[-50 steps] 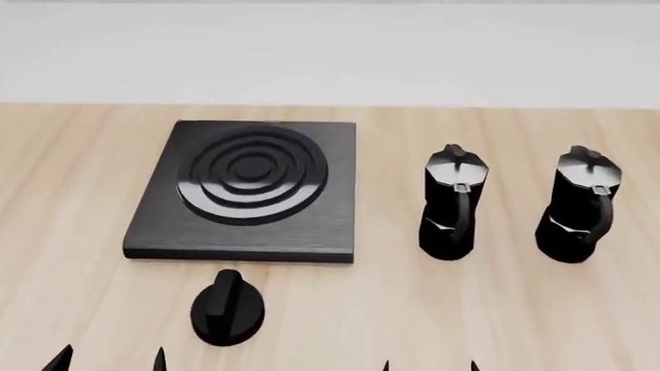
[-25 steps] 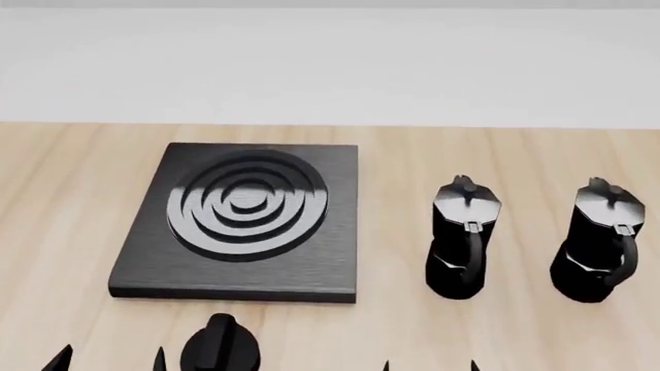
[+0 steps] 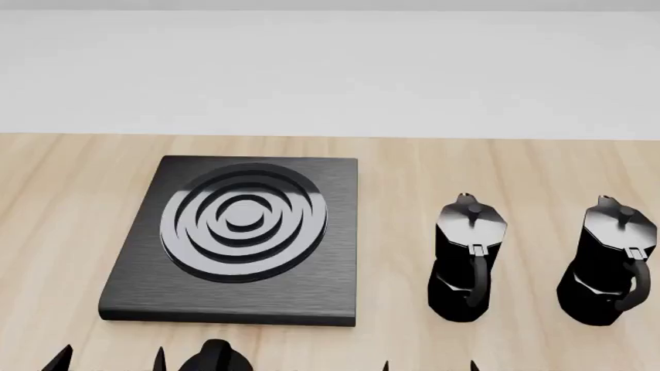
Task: Put the right moka pot on the stove.
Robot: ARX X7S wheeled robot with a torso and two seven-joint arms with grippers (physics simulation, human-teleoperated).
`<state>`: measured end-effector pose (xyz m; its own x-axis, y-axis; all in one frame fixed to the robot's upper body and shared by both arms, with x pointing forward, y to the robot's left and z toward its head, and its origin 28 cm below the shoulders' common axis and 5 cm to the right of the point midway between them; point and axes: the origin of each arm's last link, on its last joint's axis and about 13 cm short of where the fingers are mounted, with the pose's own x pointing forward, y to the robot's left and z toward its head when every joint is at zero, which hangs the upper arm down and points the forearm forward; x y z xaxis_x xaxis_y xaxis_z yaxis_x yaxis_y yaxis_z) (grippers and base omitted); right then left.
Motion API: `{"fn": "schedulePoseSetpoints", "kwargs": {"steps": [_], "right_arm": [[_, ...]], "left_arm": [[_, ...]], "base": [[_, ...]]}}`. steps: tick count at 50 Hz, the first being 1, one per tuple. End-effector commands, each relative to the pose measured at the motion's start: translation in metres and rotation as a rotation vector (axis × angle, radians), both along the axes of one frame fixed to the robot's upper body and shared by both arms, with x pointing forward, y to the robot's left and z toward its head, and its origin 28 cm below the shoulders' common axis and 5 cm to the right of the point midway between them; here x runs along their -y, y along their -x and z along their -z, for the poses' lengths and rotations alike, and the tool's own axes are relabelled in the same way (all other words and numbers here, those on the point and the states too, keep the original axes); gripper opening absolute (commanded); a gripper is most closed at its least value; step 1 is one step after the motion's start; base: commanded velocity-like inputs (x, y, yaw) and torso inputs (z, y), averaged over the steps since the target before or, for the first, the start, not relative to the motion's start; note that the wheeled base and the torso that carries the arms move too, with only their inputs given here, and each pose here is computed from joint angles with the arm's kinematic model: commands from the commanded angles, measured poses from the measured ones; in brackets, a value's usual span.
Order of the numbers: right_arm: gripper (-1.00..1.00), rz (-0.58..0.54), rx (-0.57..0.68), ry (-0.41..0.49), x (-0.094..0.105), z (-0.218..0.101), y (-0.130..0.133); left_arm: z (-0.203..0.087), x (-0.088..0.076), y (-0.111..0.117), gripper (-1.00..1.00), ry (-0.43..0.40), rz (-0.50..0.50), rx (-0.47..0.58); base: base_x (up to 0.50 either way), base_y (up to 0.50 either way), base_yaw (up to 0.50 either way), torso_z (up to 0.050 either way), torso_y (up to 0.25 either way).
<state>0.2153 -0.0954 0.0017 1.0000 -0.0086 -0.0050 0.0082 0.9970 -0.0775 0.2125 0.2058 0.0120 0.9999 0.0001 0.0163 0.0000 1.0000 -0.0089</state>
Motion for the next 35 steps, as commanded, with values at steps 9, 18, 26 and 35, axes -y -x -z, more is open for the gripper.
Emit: {"fn": "schedulePoseSetpoints", "kwargs": {"steps": [9,18,26,35], "right_arm": [[1.0,-0.009,0.012,-0.007,0.0,-0.003,0.001],[1.0,-0.016,0.018,-0.009,0.001,-0.011,0.003],[1.0,-0.013,0.048,-0.001,0.003,-0.024,0.005],[1.0,-0.014,0.097,0.011,0.005,-0.046,0.008]], "left_arm": [[0.0,0.0,0.0,1.0,0.008,-0.001,-0.005],[-0.007,-0.003,0.001,1.0,0.016,0.006,-0.023],[-0.031,-0.005,0.007,1.0,0.001,0.01,-0.013],[-0.064,-0.007,0.016,1.0,-0.01,0.022,0.043]], "base": [[0.32,0.0,0.0,0.0,0.0],[0.08,0.0,0.0,0.0,0.0],[0.0,0.0,0.0,0.0,0.0],[0.0,0.0,0.0,0.0,0.001]]}}
